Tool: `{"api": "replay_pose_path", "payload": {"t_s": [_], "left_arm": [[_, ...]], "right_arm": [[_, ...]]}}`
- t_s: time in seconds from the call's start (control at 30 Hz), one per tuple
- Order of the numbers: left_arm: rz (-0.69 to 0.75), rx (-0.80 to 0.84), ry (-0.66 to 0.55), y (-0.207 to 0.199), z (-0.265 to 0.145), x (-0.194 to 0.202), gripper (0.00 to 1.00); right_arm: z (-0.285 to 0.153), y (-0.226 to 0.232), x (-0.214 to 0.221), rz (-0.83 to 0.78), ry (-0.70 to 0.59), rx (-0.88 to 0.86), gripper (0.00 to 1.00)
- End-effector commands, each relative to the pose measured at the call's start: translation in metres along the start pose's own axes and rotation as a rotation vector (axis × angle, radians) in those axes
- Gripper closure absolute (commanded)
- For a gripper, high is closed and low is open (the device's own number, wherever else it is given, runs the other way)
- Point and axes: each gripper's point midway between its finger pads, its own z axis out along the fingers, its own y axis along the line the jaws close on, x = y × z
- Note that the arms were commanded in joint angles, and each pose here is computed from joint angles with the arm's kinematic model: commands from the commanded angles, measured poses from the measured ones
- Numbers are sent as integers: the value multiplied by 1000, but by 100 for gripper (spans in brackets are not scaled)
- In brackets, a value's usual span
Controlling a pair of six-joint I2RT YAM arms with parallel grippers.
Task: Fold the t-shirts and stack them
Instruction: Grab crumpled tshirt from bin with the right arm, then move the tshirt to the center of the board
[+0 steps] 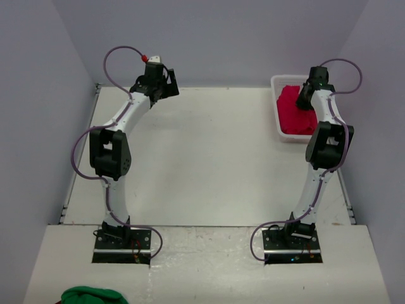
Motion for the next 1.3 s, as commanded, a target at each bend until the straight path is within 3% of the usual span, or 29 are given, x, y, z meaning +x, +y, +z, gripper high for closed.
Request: {"api": "replay_pose_path", "payload": {"t_s": [0.0, 0.2, 0.27, 0.43, 0.53, 0.7, 0.87, 1.0, 1.27], "left_arm": [[-12, 24, -63, -1, -20, -27, 0], [-14, 25, -67, 0, -20, -29, 0], [-16, 22, -71, 2, -21, -31, 0], [-16, 6, -74, 6, -25, -32, 0], [-23, -33, -105, 15, -35, -37, 0], [-61, -152, -174, 43, -62, -50, 0], [-107, -172, -131, 62, -70, -45, 0], [-120, -163, -78, 62, -69, -25, 0], [-104, -131, -47, 63, -71, -5, 0]], "right_arm": [[-7, 4, -15, -9, -38, -13, 89], [-2, 6, -14, -18, -32, -16, 90], [0, 6, -12, -21, -25, -19, 100], [-6, 8, -20, -14, -59, -27, 100], [-30, 13, -44, -7, -143, -54, 100], [-113, 33, -108, -21, -334, -133, 100], [-214, 54, -160, -45, -522, -246, 100], [-281, 77, -177, -83, -644, -371, 100], [-365, 111, -177, -178, -763, -534, 100]]}}
